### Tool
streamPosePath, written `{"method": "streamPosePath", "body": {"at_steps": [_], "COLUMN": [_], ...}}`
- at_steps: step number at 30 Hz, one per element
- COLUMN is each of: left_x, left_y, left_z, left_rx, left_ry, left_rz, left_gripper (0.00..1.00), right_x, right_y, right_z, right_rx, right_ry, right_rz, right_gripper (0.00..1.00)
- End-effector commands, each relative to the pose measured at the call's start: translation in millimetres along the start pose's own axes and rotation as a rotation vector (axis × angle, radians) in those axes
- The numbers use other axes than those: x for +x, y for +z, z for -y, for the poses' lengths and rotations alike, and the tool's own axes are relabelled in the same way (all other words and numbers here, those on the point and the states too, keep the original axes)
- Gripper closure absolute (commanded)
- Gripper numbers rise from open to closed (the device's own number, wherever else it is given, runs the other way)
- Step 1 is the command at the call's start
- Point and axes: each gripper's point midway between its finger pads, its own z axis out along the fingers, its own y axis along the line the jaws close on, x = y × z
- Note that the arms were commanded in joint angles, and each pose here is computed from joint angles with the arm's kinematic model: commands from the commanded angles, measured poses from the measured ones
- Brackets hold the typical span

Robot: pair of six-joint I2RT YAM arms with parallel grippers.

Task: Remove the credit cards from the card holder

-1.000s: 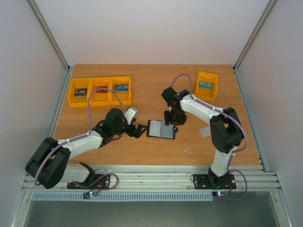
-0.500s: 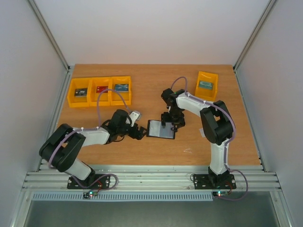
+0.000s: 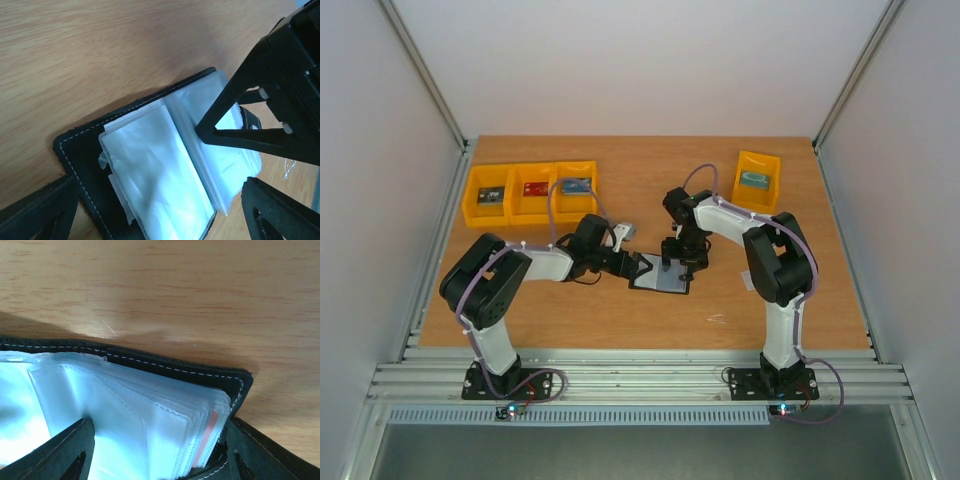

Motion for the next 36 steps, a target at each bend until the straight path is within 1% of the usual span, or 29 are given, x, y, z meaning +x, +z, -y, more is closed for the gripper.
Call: {"method": "streamPosePath", "body": {"at_steps": [1,3,6,8,10,12,14,15,17,19,20,21,23,26,30,34,36], "left_x": [1,-2,-5,-8,-15,-18,-18,-18,-19,-20,-21,-23,-30,-50,-80,-111,-126], "left_y": [8,8,12,14,15,16,16,16,16,16,15,13,8,-7,-47,-104,-137], "left_z": [6,4,19,26,25,25,26,26,25,26,29,32,41,56,83,124,146], "left_rx": [0.043,0.045,0.105,0.128,0.114,0.107,0.111,0.113,0.109,0.113,0.122,0.134,0.158,0.175,0.175,0.151,0.135], "left_ry": [-0.033,-0.046,-0.024,-0.002,-0.008,-0.015,-0.016,-0.014,-0.014,-0.013,-0.009,-0.002,0.019,0.062,0.185,0.427,0.545], "left_rz": [-0.004,0.029,0.045,0.056,0.077,0.089,0.088,0.087,0.09,0.092,0.096,0.101,0.117,0.16,0.235,0.374,0.466], "left_gripper": [0.1,0.11,0.16,0.19,0.24,0.28,0.34,0.42,0.66,0.85,0.96,0.99,1.0,1.0,1.0,1.0,1.0], "right_x": [8,7,3,0,-3,-6,-8,-8,-8,-8,-10,-10,-13,-14,-11,5,22], "right_y": [23,22,16,11,6,2,-4,-7,-11,-16,-18,-21,-29,-51,-102,-167,-213], "right_z": [-1,-6,-18,-27,-31,-30,-29,-30,-33,-38,-39,-39,-38,-30,-20,-19,-26], "right_rx": [-0.02,-0.061,-0.152,-0.238,-0.313,-0.353,-0.364,-0.368,-0.389,-0.42,-0.433,-0.441,-0.45,-0.463,-0.504,-0.498,-0.537], "right_ry": [0.001,-0.001,-0.006,0.014,0.05,0.078,0.075,0.067,0.052,0.045,0.044,0.044,0.04,0.02,-0.072,-0.216,-0.313], "right_rz": [-0.043,-0.04,-0.027,-0.028,-0.034,-0.028,-0.009,-0.003,0.001,0.002,0.008,0.013,0.032,0.077,0.19,0.343,0.459], "right_gripper": [0.3,0.33,0.4,0.43,0.46,0.51,0.56,0.6,0.67,0.74,0.76,0.76,0.75,0.72,0.64,0.57,0.52]}}
